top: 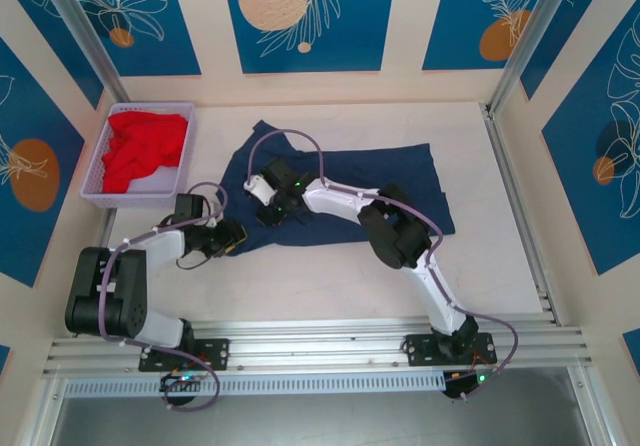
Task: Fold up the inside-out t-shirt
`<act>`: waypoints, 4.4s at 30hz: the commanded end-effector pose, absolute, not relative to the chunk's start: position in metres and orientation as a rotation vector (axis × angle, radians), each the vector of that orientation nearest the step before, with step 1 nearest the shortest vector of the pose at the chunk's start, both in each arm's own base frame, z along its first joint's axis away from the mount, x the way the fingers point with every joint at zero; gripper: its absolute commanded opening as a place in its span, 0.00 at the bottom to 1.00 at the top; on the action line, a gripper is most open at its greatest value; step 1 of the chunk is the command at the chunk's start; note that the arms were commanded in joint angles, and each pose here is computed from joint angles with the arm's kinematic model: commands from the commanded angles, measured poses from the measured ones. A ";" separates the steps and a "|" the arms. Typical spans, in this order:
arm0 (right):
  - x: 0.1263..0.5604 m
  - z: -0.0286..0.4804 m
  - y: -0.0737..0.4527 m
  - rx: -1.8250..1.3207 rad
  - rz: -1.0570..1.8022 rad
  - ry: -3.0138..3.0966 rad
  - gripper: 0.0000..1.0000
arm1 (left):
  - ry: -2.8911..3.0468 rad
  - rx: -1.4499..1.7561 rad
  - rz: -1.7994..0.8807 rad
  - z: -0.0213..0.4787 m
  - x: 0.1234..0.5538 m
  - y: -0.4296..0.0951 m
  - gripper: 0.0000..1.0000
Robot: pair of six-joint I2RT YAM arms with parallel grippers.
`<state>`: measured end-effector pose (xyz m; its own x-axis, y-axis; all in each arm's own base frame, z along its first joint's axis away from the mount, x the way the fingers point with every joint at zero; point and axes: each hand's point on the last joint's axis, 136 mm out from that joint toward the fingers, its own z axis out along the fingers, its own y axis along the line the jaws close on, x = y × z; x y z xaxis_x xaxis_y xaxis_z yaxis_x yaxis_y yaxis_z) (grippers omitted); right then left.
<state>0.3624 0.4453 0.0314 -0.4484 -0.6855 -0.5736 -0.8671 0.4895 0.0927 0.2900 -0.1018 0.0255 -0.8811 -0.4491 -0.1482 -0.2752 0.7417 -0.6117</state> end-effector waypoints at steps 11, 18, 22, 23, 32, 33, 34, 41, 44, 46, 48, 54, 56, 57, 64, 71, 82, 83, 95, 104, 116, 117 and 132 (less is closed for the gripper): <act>0.400 0.088 0.418 -0.964 0.697 2.334 0.00 | 2.766 -0.619 -0.770 -0.003 0.261 -0.089 0.36; 0.450 0.075 0.355 -0.521 0.725 2.543 0.11 | 2.782 -0.619 -0.744 -0.007 0.257 -0.086 0.37; 0.470 0.065 0.328 -0.340 0.735 2.640 0.22 | 2.790 -0.618 -0.739 -0.009 0.257 -0.086 0.37; 0.473 0.065 0.322 -0.317 0.727 2.651 0.23 | 2.792 -0.617 -0.738 -0.009 0.256 -0.086 0.37; 0.449 0.101 0.279 -0.348 0.709 2.642 0.32 | 2.784 -0.585 -0.696 0.001 0.262 -0.082 0.41; 0.438 0.101 0.269 -0.344 0.680 2.658 0.32 | 2.782 -0.570 -0.669 0.005 0.264 -0.079 0.42; 0.424 0.096 0.254 -0.323 0.635 2.690 0.32 | 2.782 -0.563 -0.633 0.008 0.265 -0.075 0.43; 0.361 0.073 0.133 0.047 0.492 2.843 0.33 | 2.620 -0.430 -0.597 0.065 0.294 -0.081 0.52; 0.350 0.051 0.089 0.267 0.446 2.945 0.31 | 2.630 -0.329 -0.610 0.074 0.304 -0.105 0.54; 0.345 0.036 0.066 0.367 0.390 2.987 0.29 | 2.653 -0.303 -0.618 0.070 0.310 -0.116 0.55; 0.340 0.024 0.052 0.437 0.354 3.020 0.29 | 2.653 -0.283 -0.622 0.066 0.318 -0.123 0.55; 0.312 0.004 0.031 0.640 0.295 3.103 0.27 | 2.748 -0.280 -0.528 0.034 0.316 -0.116 0.55; 0.295 0.003 0.030 0.681 0.309 3.121 0.27 | 2.777 -0.290 -0.539 0.026 0.301 -0.116 0.55; 0.287 0.003 0.030 0.705 0.316 3.123 0.27 | 2.796 -0.296 -0.542 0.021 0.289 -0.116 0.55; 0.240 0.015 0.026 0.927 0.386 2.993 0.26 | 2.841 -0.328 -0.544 0.019 0.229 -0.116 0.55; 0.313 0.072 0.043 0.572 0.517 2.736 0.33 | 2.504 -0.242 -0.532 0.110 0.321 -0.121 0.59; 0.398 0.101 0.064 0.353 0.474 2.592 0.40 | 2.455 -0.244 -0.548 0.117 0.521 -0.120 0.59; 0.401 0.102 0.063 0.352 0.471 2.585 0.40 | 2.459 -0.229 -0.554 0.114 0.533 -0.122 0.59; 0.408 0.094 0.063 0.318 0.453 2.616 0.40 | 2.615 -0.168 -0.555 0.045 0.610 -0.138 0.61; 0.402 0.091 0.066 0.316 0.456 2.628 0.40 | 2.617 -0.140 -0.746 0.033 0.611 -0.162 0.53; 0.399 0.081 0.072 0.311 0.455 2.663 0.40 | 2.632 -0.141 -0.705 0.027 0.611 -0.152 0.30; 0.398 0.080 0.073 0.305 0.454 2.666 0.40 | 2.627 -0.143 -0.704 0.028 0.612 -0.151 0.28; 0.398 0.074 0.075 0.286 0.426 2.689 0.40 | 2.563 -0.138 -0.743 0.043 0.626 -0.144 0.19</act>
<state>0.4004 0.0751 0.0799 -0.8859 0.2823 -0.3680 0.1446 0.9220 0.3591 0.6222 -0.1491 0.0378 -0.8905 -0.2189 -0.3990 0.0199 0.8571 -0.5148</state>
